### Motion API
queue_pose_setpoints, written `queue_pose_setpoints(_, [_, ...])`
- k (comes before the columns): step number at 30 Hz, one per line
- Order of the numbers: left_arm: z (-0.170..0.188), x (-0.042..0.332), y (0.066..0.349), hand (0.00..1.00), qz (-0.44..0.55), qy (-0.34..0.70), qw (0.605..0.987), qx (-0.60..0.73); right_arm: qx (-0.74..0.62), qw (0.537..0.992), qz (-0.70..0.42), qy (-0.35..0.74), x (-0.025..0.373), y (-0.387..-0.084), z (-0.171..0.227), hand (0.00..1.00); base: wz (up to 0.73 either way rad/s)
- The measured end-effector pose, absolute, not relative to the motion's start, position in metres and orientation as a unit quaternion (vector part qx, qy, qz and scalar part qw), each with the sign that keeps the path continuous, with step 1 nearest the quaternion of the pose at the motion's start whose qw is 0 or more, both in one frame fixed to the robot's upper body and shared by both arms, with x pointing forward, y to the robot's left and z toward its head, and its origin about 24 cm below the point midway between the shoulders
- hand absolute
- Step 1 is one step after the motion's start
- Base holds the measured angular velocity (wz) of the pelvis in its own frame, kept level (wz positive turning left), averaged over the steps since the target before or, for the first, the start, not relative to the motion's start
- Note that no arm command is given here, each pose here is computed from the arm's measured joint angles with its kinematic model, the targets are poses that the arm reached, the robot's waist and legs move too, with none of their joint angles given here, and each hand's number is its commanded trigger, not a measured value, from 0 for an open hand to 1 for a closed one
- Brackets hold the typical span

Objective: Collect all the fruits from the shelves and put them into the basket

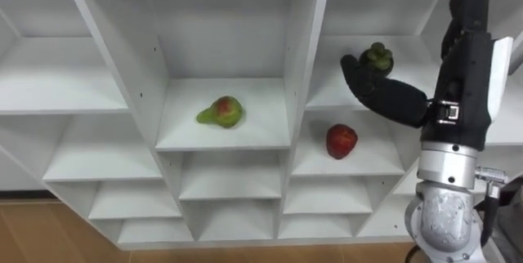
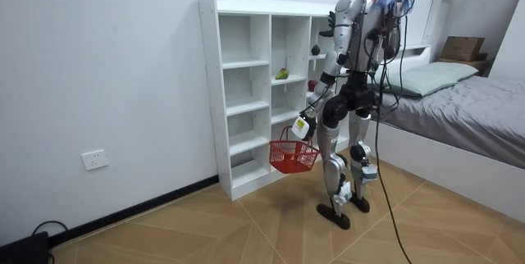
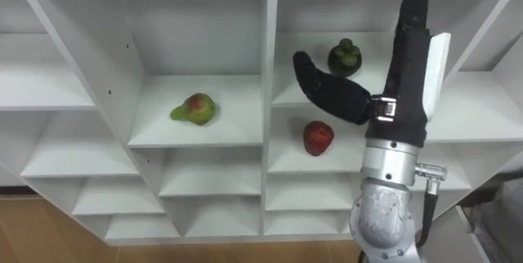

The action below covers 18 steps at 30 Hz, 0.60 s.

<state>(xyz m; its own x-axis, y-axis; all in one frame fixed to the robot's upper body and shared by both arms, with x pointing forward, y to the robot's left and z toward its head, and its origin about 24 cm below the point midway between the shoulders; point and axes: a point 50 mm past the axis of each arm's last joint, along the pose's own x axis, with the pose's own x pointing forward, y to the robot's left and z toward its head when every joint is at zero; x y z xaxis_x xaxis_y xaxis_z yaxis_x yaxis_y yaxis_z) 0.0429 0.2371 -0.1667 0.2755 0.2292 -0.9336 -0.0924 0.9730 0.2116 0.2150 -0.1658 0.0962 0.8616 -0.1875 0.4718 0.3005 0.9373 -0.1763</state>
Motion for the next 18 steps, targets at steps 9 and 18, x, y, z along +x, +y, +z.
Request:
queue_pose_setpoints(9, [-0.166,0.043,0.237,1.0,0.101,0.589,0.8,0.057,-0.09,0.989,-0.091,-0.072,0.22,-0.168,0.048,0.0,0.0])
queue_pose_setpoints(18, [-0.164,0.048,0.236,1.0,0.1,0.577,0.809,0.056,-0.052,0.993,-0.088,-0.06,0.221,-0.168,0.047,0.0,0.0])
